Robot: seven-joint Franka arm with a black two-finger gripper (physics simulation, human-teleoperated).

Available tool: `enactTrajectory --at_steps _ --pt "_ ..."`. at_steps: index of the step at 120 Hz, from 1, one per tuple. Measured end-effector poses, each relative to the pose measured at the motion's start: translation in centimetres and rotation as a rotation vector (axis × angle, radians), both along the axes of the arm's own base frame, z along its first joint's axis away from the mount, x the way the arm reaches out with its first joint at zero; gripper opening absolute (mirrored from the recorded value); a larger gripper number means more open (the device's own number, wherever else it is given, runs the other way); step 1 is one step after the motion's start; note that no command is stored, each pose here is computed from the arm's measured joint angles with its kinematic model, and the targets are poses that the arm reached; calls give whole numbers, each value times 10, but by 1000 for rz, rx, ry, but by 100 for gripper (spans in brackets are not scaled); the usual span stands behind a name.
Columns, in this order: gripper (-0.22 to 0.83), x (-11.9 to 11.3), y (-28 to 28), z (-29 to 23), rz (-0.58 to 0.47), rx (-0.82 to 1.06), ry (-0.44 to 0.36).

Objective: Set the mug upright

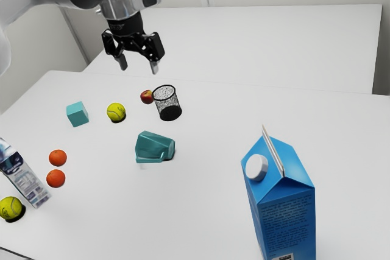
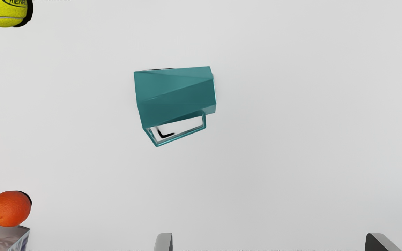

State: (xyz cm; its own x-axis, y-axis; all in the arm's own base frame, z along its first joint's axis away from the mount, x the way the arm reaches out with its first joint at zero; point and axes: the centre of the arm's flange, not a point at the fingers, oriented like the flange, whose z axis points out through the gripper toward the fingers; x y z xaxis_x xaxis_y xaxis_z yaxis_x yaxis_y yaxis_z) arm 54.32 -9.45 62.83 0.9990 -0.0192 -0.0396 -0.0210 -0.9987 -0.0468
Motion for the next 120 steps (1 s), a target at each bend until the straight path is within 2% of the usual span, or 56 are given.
enactTrajectory --at_steps 32,58,76,92,107,120 --pt "62 -7 -16 4 -28 1 -2" --pt "62 -7 -35 -18 -42 -84 61" --pt "62 -5 -28 -32 -12 -140 113" --pt "61 9 24 -70 87 -187 184" --pt "62 16 113 -92 198 -231 169" --pt "62 16 151 -118 198 -260 139"
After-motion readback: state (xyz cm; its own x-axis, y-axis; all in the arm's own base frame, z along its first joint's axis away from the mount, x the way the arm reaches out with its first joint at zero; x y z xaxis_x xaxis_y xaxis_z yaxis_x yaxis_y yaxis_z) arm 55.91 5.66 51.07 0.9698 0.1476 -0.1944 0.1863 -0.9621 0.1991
